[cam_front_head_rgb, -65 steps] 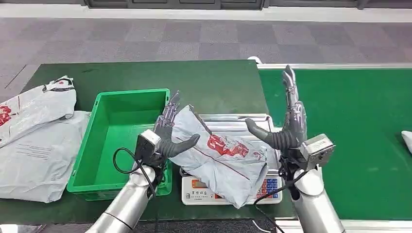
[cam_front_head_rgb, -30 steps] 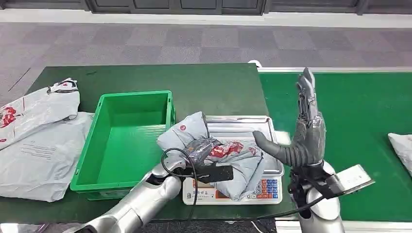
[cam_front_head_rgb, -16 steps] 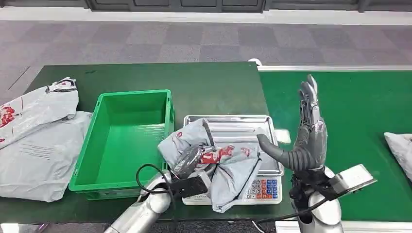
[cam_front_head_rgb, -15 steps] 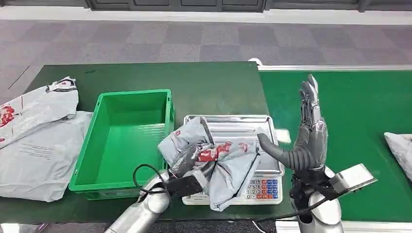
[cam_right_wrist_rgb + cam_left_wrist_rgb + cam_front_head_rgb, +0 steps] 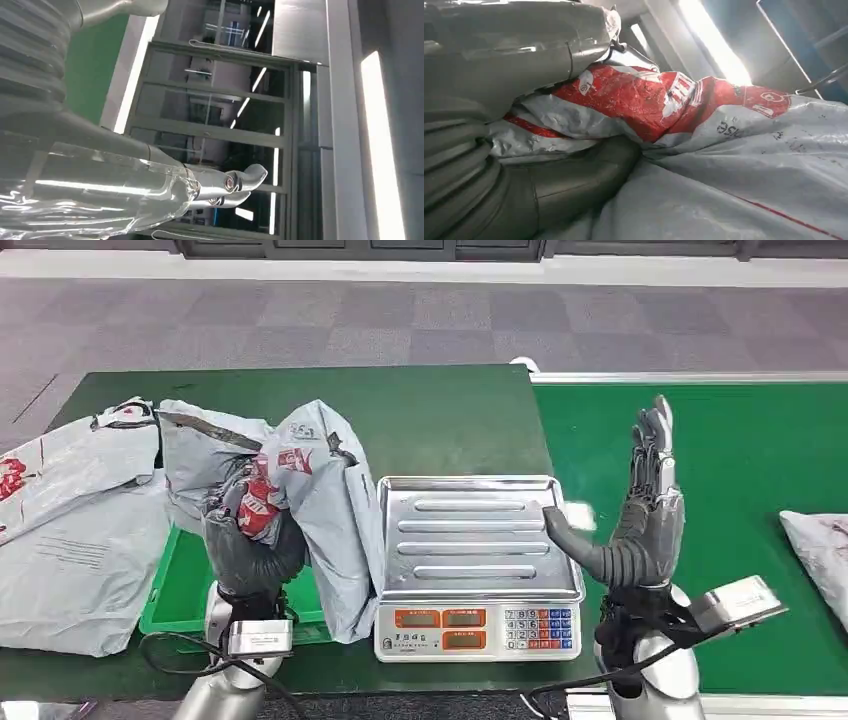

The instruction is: Moved the parcel from conveyor to table for the left to box.

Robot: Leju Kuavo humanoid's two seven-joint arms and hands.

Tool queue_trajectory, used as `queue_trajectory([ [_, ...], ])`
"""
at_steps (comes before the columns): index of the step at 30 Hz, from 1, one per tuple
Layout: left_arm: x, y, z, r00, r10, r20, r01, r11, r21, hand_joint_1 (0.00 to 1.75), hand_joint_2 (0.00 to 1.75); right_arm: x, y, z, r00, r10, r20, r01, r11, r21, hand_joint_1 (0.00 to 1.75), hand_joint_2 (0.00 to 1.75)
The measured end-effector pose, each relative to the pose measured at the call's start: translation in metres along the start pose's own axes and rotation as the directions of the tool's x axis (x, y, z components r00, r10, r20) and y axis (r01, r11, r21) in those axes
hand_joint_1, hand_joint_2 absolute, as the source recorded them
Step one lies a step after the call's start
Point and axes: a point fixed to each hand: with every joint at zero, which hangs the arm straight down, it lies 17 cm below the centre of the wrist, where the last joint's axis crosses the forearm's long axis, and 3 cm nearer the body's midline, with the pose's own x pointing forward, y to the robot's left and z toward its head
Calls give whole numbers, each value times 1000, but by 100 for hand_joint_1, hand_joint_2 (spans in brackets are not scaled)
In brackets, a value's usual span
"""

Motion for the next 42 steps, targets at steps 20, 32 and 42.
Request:
queue_trajectory([
  [20,-254,-23,142,543,-756,-365,286,576,-766,175,175,-2,6,-8,999,50,-14,-50,999,9,0,175],
  [32,-246,-7,118,630,-593,-501,274,774,-571,0,175,-1,-14,0,995,98,-36,-99,994,-40,0,175],
  [42,-178,45,68,817,-218,-534,223,973,-55,0,175,0,-35,-1,994,106,-36,-109,988,-112,0,175],
])
